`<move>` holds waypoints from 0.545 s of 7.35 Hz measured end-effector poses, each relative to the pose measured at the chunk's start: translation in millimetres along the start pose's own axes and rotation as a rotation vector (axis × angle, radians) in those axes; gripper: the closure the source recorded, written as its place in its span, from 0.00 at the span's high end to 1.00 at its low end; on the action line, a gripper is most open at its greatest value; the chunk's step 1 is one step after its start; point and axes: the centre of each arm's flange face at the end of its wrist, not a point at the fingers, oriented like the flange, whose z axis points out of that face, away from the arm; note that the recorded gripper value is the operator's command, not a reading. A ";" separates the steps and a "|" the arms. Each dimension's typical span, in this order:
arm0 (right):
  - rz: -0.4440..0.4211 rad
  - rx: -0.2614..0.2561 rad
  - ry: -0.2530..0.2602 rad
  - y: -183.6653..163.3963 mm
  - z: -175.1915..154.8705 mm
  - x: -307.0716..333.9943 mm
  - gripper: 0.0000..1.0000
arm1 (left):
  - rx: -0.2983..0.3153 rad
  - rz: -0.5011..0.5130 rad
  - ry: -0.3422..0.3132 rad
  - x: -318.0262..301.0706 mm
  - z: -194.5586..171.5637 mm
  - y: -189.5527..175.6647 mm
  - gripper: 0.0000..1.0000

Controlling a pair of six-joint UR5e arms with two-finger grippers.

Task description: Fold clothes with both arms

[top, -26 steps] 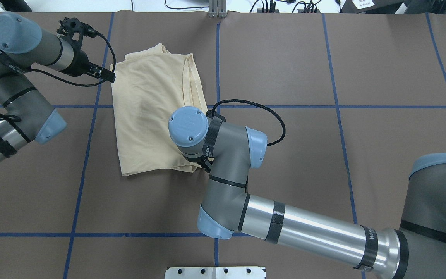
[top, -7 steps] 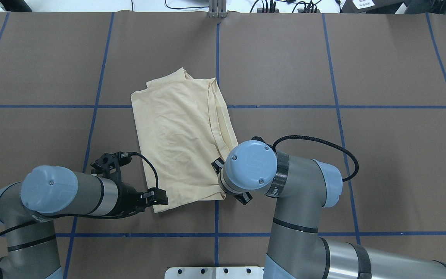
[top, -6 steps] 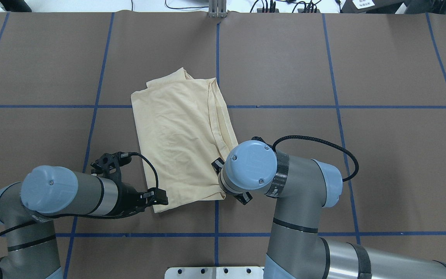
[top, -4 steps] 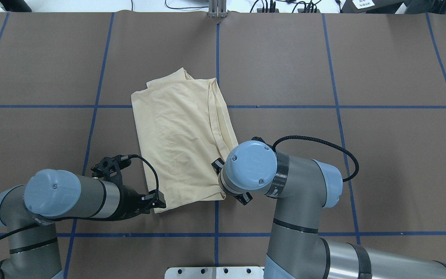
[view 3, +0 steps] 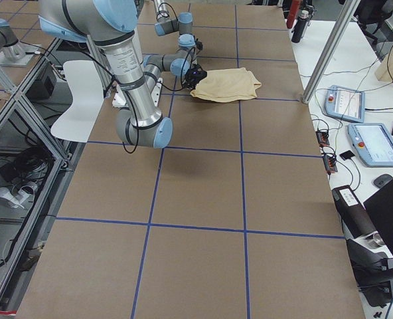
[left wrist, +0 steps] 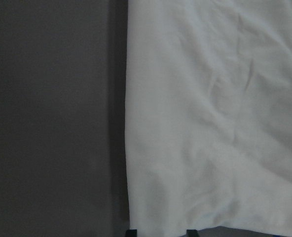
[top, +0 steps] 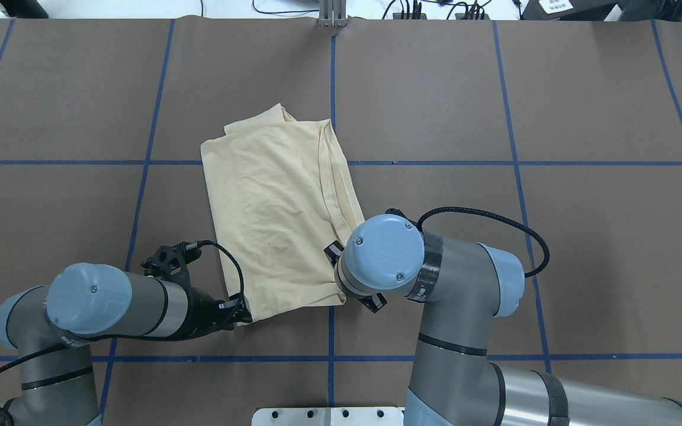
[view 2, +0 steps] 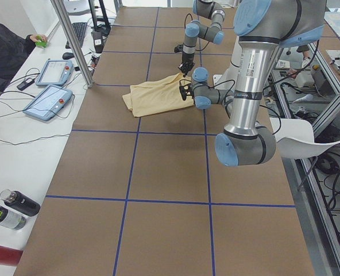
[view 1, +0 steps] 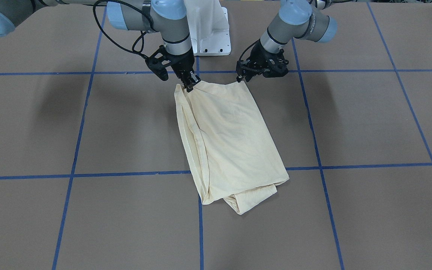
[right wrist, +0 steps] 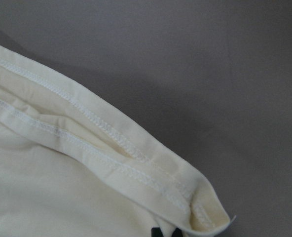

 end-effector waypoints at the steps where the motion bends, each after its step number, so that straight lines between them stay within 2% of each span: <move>1: 0.000 0.000 0.000 -0.1 0.1 0.1 0.00 | -0.004 0.001 -0.003 0.1 3.3 2.6 0.46; 4: 0.000 -0.001 0.000 0.3 0.0 0.3 0.00 | -0.011 0.003 -0.010 0.6 10.1 6.4 0.47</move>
